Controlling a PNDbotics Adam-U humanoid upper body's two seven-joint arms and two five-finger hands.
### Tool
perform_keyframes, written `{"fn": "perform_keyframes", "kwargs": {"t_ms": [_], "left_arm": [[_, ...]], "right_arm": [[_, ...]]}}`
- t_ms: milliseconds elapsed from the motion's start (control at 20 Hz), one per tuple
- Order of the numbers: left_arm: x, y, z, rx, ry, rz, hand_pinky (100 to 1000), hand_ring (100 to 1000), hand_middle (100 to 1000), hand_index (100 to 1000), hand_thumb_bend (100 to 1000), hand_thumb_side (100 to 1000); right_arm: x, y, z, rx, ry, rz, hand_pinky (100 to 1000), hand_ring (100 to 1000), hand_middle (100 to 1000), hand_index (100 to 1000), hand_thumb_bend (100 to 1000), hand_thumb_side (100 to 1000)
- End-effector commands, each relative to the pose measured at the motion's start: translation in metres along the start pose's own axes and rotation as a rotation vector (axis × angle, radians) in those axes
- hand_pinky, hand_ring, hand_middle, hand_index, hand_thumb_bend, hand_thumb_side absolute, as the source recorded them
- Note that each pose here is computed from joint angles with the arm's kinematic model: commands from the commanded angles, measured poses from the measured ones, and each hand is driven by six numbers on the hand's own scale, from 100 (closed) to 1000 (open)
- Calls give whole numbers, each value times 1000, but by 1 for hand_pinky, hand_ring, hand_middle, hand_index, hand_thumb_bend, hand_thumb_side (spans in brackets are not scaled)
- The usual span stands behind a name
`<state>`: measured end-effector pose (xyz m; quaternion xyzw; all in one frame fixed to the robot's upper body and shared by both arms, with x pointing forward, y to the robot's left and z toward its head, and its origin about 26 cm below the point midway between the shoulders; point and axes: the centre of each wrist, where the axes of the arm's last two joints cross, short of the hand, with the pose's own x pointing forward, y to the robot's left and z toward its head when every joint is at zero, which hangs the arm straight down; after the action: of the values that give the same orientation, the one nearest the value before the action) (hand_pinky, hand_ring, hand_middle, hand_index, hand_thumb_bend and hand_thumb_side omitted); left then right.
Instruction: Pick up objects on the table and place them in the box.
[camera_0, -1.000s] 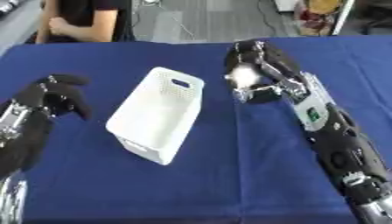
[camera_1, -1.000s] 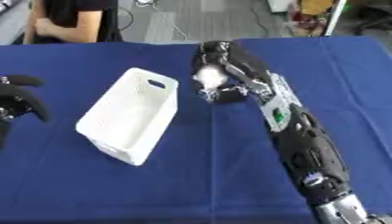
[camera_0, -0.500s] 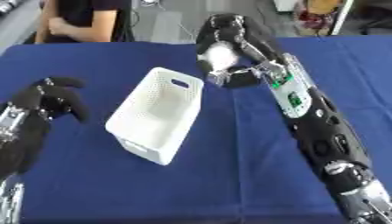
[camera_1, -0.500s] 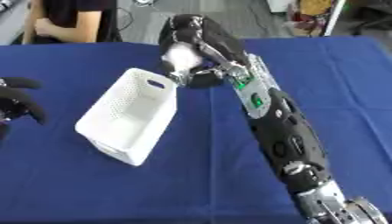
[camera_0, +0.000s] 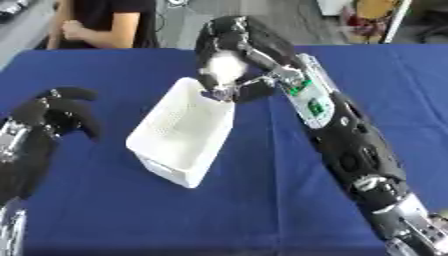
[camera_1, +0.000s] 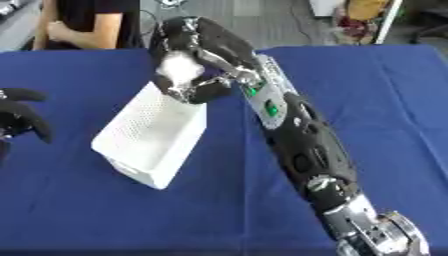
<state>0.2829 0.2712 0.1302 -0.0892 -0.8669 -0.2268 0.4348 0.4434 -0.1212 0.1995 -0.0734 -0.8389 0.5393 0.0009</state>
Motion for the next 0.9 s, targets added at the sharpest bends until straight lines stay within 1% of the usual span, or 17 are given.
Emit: {"fn": "perform_keyframes", "kwargs": {"t_ms": [50,300,500,650,900], "left_arm": [[6,0,-7,-14,-37,-2,461,492,730,670,100,944],[7,-1,-8,-20,-44,2,461,491,730,670,100,944],[7,-1,-9,-24,-45,5,460,490,726,670,100,944],[6,-1,-8,-22,-44,4,459,489,726,670,100,945],[7,-2,-9,-25,-48,5,459,489,725,670,100,944]], "right_arm": [[1,-2,-17,33,-40,-4,324,469,408,479,100,100],[2,12,-29,93,-51,-63,337,482,405,474,100,100],[3,16,-38,120,-71,-95,341,487,405,472,100,100],[3,19,-38,136,-72,-116,342,496,404,470,100,100],[0,29,-32,176,-50,-164,333,510,403,467,100,100]]}}
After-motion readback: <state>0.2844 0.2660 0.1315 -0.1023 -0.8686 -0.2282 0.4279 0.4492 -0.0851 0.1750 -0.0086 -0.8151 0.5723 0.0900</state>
